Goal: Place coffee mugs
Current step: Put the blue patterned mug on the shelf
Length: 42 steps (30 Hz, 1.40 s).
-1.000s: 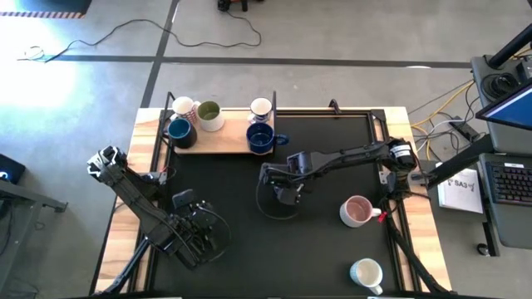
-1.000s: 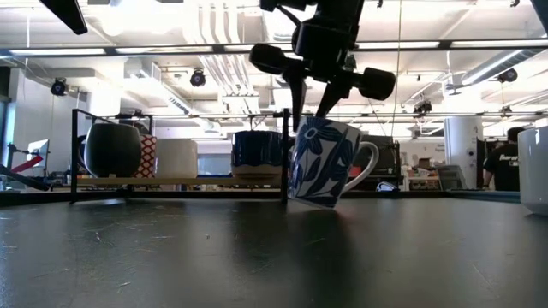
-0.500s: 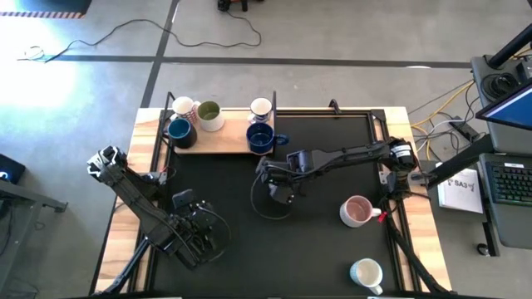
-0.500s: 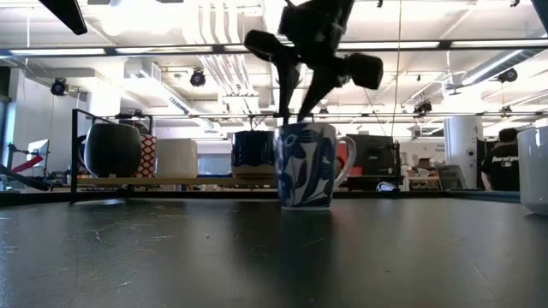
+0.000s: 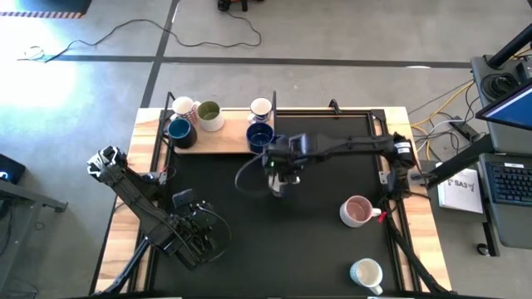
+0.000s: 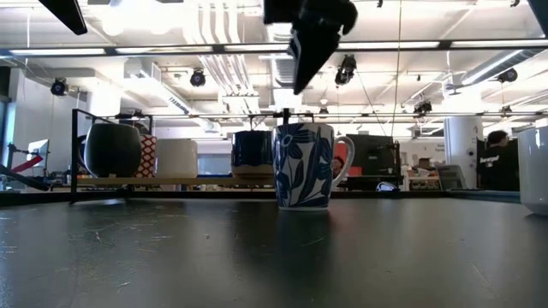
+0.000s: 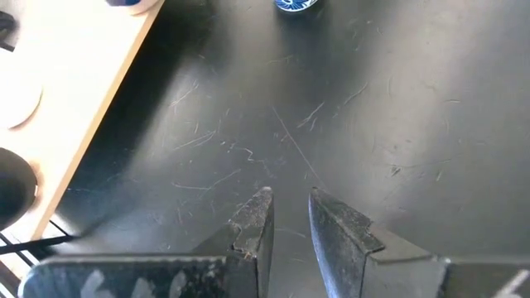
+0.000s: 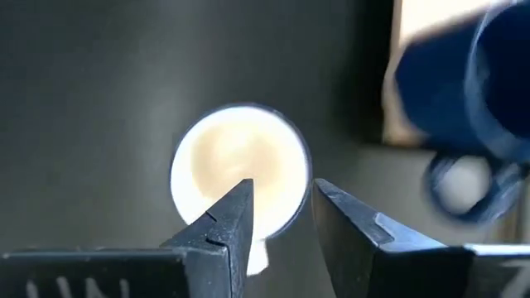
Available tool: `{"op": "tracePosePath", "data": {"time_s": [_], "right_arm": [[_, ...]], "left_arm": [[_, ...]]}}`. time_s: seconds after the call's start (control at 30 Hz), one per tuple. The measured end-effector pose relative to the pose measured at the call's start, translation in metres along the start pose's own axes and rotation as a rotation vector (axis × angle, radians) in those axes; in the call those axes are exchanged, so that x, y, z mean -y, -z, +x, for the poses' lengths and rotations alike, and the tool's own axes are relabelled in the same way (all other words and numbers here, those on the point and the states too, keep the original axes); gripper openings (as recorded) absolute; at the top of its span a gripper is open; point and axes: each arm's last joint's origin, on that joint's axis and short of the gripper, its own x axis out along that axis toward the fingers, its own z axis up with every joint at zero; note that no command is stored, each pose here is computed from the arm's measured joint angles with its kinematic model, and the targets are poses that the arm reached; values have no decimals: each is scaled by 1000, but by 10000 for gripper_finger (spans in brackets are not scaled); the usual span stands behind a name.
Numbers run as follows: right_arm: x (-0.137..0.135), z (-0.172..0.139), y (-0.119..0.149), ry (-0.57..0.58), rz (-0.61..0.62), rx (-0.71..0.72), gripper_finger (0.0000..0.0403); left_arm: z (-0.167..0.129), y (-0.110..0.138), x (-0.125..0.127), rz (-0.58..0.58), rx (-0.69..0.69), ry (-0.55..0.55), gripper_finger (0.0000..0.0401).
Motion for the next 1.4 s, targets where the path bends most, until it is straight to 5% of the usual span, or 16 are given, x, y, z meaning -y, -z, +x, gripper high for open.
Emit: {"op": "tracePosePath", "data": {"time_s": [0.13,0.43,1.1,1.4], "right_arm": [[21,2,6,-136,203,-24,118],[43,37,24,-127,314,-134,111],[43,68,28,-116,284,-94,104],[43,70,27,-123,261,-69,36]], "left_arm": [[0,0,0,1,4,-2,62],[0,0,0,1,7,-3,62],[0,0,0,0,7,-4,62],[0,0,0,1,7,-4,62]]}}
